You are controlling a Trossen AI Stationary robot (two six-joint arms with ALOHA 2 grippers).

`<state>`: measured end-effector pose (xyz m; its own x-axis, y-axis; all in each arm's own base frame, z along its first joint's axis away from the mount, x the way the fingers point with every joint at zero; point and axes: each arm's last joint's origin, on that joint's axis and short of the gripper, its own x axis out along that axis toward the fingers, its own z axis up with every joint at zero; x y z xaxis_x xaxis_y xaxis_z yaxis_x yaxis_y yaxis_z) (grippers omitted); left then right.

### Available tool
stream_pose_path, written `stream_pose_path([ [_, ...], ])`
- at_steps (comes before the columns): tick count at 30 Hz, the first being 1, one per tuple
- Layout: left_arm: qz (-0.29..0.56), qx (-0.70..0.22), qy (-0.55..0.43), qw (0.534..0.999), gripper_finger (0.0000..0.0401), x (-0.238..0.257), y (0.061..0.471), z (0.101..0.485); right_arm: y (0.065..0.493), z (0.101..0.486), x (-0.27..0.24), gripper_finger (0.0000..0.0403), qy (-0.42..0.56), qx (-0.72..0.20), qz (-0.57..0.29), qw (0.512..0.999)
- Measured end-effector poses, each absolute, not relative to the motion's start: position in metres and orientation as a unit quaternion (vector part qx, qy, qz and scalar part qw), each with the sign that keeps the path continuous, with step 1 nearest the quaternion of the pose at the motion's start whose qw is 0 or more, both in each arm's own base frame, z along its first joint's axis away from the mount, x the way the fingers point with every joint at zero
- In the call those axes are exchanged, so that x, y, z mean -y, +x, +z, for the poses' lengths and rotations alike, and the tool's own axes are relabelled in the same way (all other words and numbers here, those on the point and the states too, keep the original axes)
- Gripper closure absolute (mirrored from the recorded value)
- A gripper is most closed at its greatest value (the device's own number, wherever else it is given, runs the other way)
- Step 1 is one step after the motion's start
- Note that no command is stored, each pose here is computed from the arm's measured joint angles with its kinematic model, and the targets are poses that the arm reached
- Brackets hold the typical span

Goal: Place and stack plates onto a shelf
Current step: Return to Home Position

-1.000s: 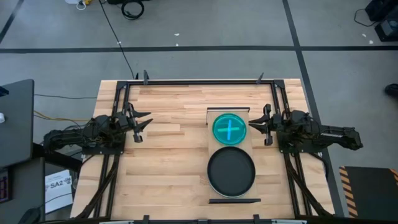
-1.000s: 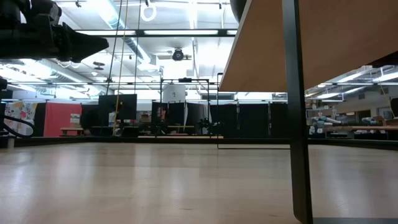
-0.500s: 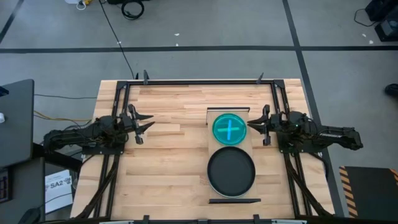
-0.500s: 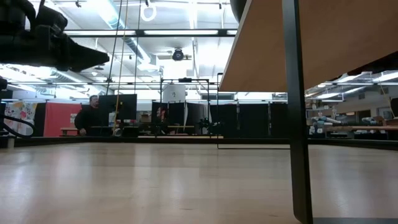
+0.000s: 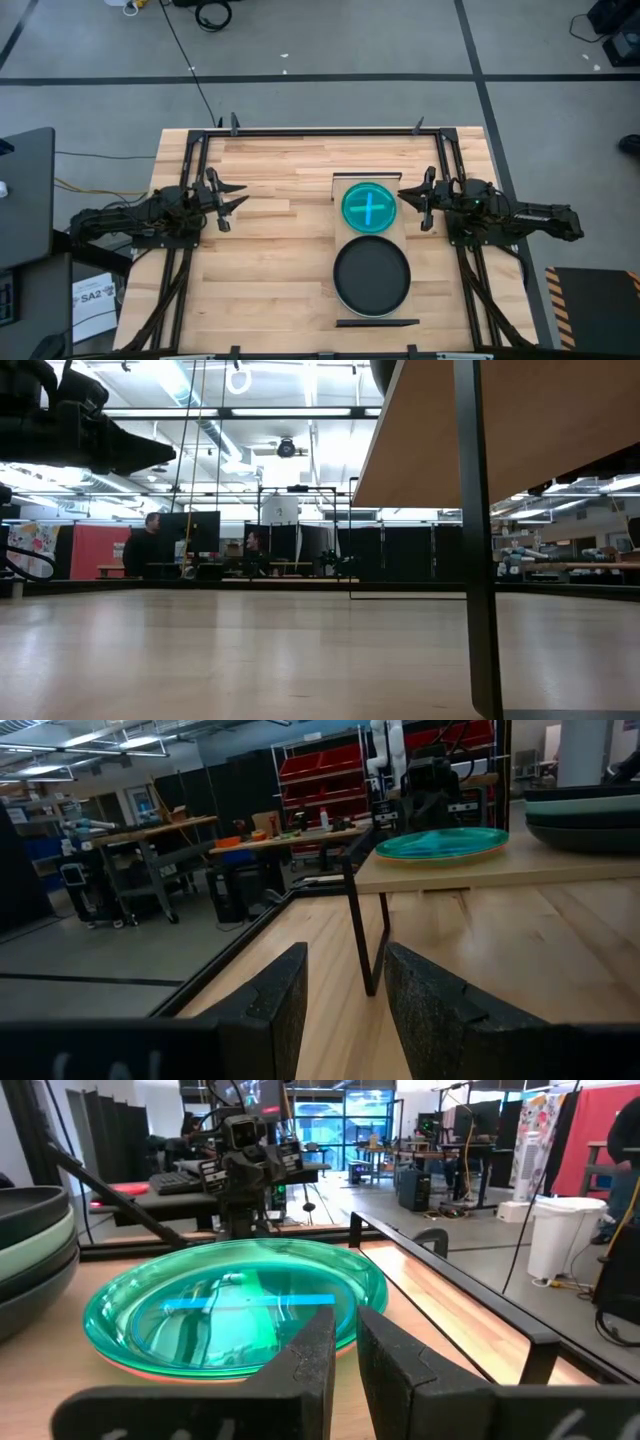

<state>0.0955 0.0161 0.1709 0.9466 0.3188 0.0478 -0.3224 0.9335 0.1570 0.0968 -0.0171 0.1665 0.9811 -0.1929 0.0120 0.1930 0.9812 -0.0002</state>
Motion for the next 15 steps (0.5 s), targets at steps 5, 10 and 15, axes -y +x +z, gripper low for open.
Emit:
stream_pose_path([
  [5, 0.163, 0.011, 0.081, 0.983, 0.0260, -0.0161, 0.0955, 0.1710, 0.0968, 0.1665, 0.0171, 0.0351, -0.001, 0.006, -0.097, 0.995],
  [10, 0.168, 0.025, 0.080, 0.982, 0.0260, -0.0163, 0.0954, 0.1732, 0.0968, 0.1666, 0.0171, 0.0351, -0.001, 0.006, -0.097, 0.995],
  [15, 0.168, 0.035, 0.079, 0.982, 0.0260, -0.0162, 0.0952, 0.1752, 0.0968, 0.1666, 0.0171, 0.0351, -0.002, 0.006, -0.097, 0.995],
])
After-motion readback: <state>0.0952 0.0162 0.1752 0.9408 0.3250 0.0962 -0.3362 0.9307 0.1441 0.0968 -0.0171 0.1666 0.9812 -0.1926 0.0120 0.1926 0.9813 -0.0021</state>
